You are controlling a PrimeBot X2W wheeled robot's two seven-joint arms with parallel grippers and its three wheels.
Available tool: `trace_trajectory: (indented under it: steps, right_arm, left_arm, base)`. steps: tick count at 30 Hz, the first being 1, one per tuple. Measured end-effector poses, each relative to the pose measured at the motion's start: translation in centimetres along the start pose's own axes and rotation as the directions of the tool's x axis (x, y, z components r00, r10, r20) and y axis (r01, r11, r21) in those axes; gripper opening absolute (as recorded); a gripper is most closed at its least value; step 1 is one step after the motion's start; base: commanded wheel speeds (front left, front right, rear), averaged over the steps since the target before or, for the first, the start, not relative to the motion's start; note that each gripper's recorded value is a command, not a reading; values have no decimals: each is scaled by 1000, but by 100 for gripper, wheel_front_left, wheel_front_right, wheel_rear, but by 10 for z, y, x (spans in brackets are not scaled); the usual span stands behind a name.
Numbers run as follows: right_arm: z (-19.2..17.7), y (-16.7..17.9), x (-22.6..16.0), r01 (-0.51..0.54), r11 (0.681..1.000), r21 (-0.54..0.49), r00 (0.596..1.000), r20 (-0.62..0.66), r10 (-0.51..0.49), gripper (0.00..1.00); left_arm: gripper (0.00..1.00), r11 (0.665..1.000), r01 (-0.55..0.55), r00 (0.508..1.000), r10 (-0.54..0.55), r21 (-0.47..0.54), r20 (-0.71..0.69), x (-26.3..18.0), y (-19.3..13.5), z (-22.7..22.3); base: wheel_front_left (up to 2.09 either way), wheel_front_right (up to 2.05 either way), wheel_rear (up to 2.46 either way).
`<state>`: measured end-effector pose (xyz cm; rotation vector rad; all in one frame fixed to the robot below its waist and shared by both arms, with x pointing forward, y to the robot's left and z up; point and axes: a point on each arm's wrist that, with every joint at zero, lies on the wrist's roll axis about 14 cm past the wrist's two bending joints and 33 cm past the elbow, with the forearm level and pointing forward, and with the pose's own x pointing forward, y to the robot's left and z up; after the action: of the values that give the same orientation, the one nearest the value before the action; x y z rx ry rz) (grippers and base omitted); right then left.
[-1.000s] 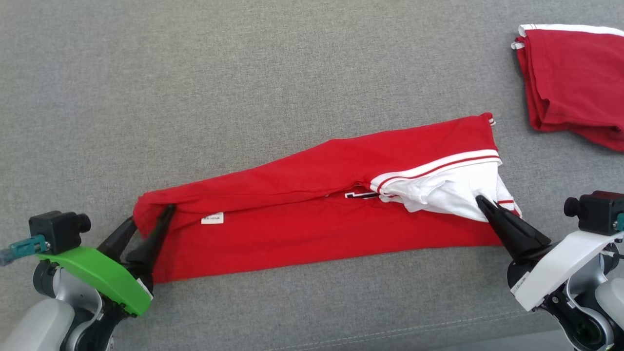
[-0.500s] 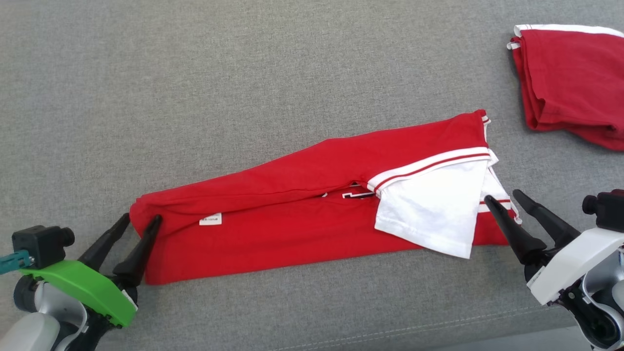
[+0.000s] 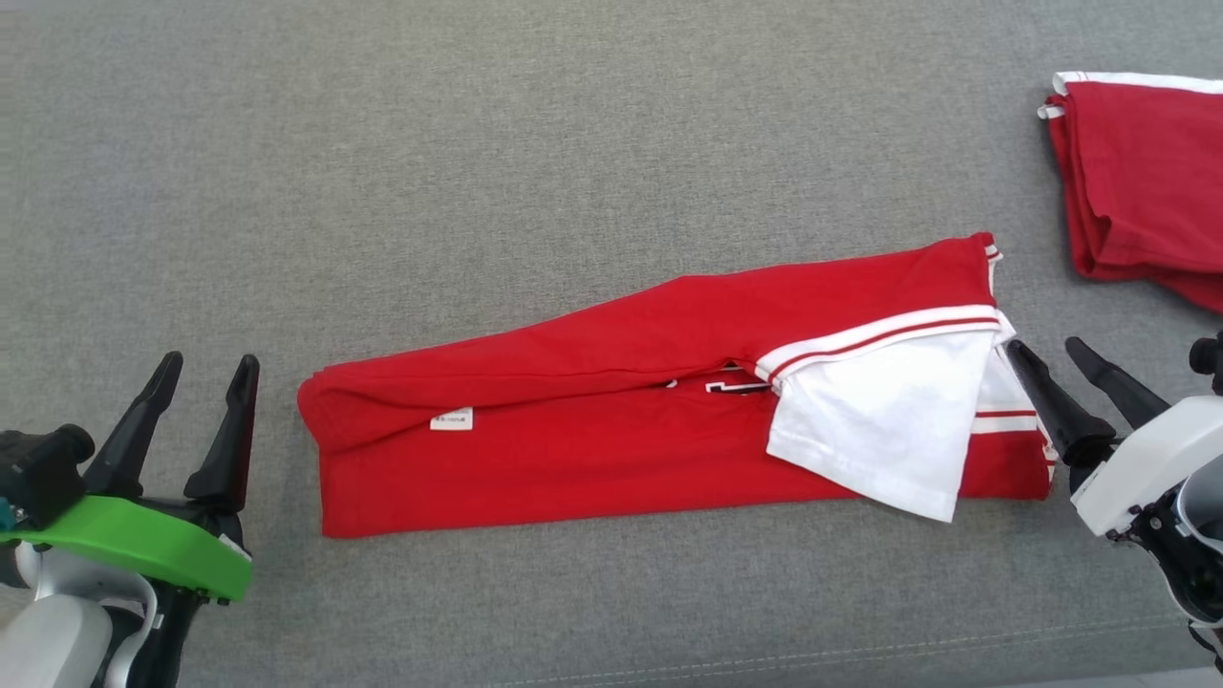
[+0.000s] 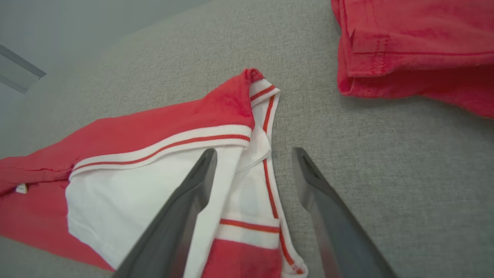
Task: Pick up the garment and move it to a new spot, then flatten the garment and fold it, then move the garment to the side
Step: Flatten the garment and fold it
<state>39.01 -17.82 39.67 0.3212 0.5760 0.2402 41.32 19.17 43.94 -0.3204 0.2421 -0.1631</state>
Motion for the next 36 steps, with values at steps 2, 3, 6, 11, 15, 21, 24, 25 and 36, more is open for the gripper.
trace_trajectory:
  steps: [2, 3, 6, 11, 15, 21, 24, 25, 36]
  right_arm:
    - [0, -1, 7, 2, 1000, 1, 1000, -13, -2, 100]
    - [-1, -1, 10, 2, 1000, -1, 1000, -24, -2, 100]
    - [-6, -3, 19, 10, 1000, -7, 998, -54, -10, 100]
    - [-25, 3, 32, 1, 1000, 24, 992, -130, 2, 100]
    - [-38, 3, 39, 1, 1000, 26, 984, -179, 4, 100]
    - [-42, 5, 48, 0, 998, 61, 976, -215, 13, 100]
    - [-44, 10, 50, -10, 991, 137, 972, -232, 41, 29]
    - [-44, 11, 50, -15, 986, 169, 971, -234, 54, 0]
    - [-28, 27, 46, -74, 931, 357, 969, -194, 152, 0]
  left_arm:
    - [100, 1000, -17, 1000, 18, -14, 25, -2, -1, 4]
    - [100, 1000, -19, 999, 20, -18, 36, -3, -2, 7]
    - [100, 999, -34, 997, 36, -23, 67, -6, -3, 13]
    - [100, 997, -83, 990, 84, -9, 118, -12, 6, 26]
    - [100, 995, -101, 985, 99, 4, 143, -16, 8, 31]
    - [100, 993, -116, 981, 112, 13, 160, -25, 7, 34]
    - [100, 992, -128, 977, 125, 7, 172, -27, 9, 36]
    - [100, 992, -129, 976, 126, 4, 177, -27, 9, 37]
    - [100, 990, -140, 966, 142, -26, 217, -35, 4, 45]
  base:
    - [0, 0, 0]
    - [0, 0, 0]
    - [0, 0, 0]
    - [0, 0, 0]
    - [0, 0, 0]
    - [0, 0, 0]
    - [0, 0, 0]
    - [0, 0, 0]
    - [0, 0, 0]
